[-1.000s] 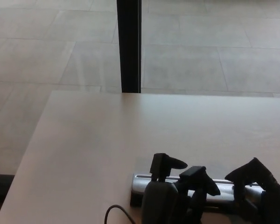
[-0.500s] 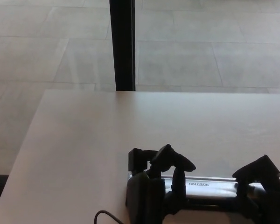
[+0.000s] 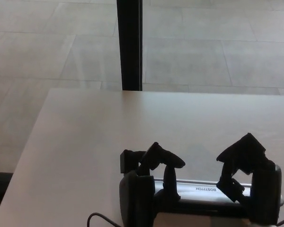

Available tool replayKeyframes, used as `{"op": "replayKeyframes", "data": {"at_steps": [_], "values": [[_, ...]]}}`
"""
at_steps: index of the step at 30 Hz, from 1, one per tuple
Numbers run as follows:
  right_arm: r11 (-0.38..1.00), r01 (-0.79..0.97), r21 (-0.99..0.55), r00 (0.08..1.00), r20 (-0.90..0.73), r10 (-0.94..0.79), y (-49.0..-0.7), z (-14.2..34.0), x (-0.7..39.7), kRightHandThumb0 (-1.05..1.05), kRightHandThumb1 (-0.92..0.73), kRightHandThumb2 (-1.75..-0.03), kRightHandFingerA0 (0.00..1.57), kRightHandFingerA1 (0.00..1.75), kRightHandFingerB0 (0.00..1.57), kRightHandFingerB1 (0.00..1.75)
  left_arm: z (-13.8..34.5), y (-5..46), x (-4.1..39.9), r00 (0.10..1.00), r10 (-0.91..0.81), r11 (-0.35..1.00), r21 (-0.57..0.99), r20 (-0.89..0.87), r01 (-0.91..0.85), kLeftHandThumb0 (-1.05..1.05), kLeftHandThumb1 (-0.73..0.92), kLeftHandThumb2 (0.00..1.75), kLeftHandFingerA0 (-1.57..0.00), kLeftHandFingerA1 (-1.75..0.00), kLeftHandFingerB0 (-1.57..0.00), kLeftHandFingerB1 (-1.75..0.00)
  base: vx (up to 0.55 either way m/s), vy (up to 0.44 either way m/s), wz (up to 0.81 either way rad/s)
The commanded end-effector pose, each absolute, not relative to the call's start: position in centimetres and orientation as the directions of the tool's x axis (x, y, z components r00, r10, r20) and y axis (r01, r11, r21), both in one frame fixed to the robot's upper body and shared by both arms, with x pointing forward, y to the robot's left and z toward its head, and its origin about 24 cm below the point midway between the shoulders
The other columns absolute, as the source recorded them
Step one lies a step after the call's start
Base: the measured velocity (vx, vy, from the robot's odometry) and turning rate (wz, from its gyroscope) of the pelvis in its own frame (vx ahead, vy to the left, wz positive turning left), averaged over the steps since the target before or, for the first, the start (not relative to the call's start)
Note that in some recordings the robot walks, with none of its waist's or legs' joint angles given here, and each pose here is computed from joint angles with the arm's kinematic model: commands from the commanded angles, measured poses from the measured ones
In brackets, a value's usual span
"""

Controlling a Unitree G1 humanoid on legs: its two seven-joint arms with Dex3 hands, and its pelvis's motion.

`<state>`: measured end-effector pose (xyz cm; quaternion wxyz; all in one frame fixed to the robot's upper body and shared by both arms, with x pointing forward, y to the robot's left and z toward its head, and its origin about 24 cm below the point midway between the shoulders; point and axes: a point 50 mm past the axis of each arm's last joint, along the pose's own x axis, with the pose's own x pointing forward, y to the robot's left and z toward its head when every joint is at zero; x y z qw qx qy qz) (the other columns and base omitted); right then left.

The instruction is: A hole pucnch is kept on the middle on the desk infront of the robot and the robot uses both its hands as fists to press on it and use it

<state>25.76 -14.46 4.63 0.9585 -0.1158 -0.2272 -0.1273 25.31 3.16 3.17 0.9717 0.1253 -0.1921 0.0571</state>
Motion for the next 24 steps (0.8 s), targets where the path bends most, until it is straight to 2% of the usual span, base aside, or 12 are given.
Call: {"op": "replayKeyframes", "data": {"at_steps": [1, 5, 6, 10, 12, 16, 18, 19, 21, 24], "values": [[0.936, 0.281, -0.212, 0.915, 0.353, -0.194, -15.7, 3.3, 25.8, -0.1, -0.65, -1.21, 0.97, 1.75, 0.68, 1.73, 3.8, 1.0, 24.5, 0.935, 0.096, 0.989, 0.074, 0.341, -0.129, -0.37, 0.77, 0.92, -0.98, -1.75, -0.64, -1.65, 0.0, 0.0, 0.0], [0.934, 0.289, -0.209, 0.919, 0.334, -0.21, -16.2, 3.2, 26.0, -0.13, -0.67, -1.17, 0.99, 1.75, 0.68, 1.73, 3.9, 1.0, 24.5, 0.933, 0.101, 0.989, 0.071, 0.344, -0.133, -0.35, 0.75, 0.94, -0.99, -1.75, -0.63, -1.67, 0.0, 0.0, 0.0], [0.932, 0.308, -0.19, 0.925, 0.288, -0.248, -16.7, 2.5, 26.1, -0.17, -0.69, -1.12, 0.98, 1.75, 0.65, 1.75, 3.9, 1.0, 24.6, 0.934, 0.098, 0.989, 0.068, 0.344, -0.128, -0.35, 0.75, 0.93, -0.99, -1.75, -0.63, -1.66, 0.0, 0.0, 0.0], [0.933, 0.333, -0.135, 0.935, 0.175, -0.308, -17.5, 0.8, 25.7, -0.18, -0.71, -1.14, 0.97, 1.75, 0.64, 1.75, 4.1, 1.0, 24.7, 0.93, 0.097, 0.989, 0.069, 0.356, -0.129, -0.34, 0.74, 0.94, -1.0, -1.75, -0.64, -1.66, 0.0, 0.0, 0.0], [0.936, 0.336, -0.107, 0.941, 0.087, -0.328, -18.0, -1.0, 25.0, -0.16, -0.69, -1.19, 1.04, 1.75, 0.67, 1.75, 4.1, 0.9, 24.7, 0.932, 0.097, 0.989, 0.068, 0.35, -0.129, -0.35, 0.76, 0.92, -0.99, -1.75, -0.63, -1.66, 0.0, 0.0, 0.0], [0.935, 0.342, -0.096, 0.94, 0.032, -0.341, -17.8, -2.6, 24.0, -0.17, -0.67, -1.21, 1.08, 1.75, 0.7, 1.75, 4.1, 0.8, 24.7, 0.932, 0.09, 0.99, 0.071, 0.35, -0.122, -0.35, 0.76, 0.93, -0.98, -1.75, -0.6, -1.68, 0.0, 0.0, 0.0], [0.935, 0.344, -0.082, 0.939, 0.027, -0.343, -17.7, -2.8, 23.8, -0.18, -0.67, -1.18, 1.08, 1.75, 0.7, 1.75, 4.2, 0.8, 24.7, 0.932, 0.09, 0.99, 0.07, 0.351, -0.122, -0.36, 0.76, 0.91, -0.98, -1.75, -0.62, -1.69, 0.0, 0.0, 0.0], [0.928, 0.351, -0.123, 0.936, 0.039, -0.349, -17.6, -3.3, 23.3, -0.2, -0.68, -1.08, 1.03, 1.75, 0.65, 1.75, 4.1, 0.7, 24.7, 0.934, 0.087, 0.991, 0.065, 0.346, -0.116, -0.35, 0.76, 0.92, -0.97, -1.75, -0.59, -1.71, 0.0, 0.0, 0.0], [0.922, 0.357, -0.151, 0.934, 0.061, -0.352, -17.6, -3.4, 23.1, -0.19, -0.7, -1.03, 0.98, 1.75, 0.61, 1.75, 4.2, 0.8, 24.7, 0.933, 0.088, 0.991, 0.067, 0.35, -0.119, -0.35, 0.75, 0.93, -0.97, -1.75, -0.58, -1.72, 0.0, 0.0, 0.0], [0.899, 0.377, -0.221, 0.926, 0.111, -0.361, -18.2, -4.0, 22.2, -0.24, -0.72, -1.01, 0.93, 1.75, 0.58, 1.75, 4.1, 0.8, 24.7, 0.93, 0.091, 0.99, 0.073, 0.356, -0.125, -0.34, 0.75, 0.93, -0.97, -1.75, -0.58, -1.74, 0.0, 0.0, 0.0]]}}
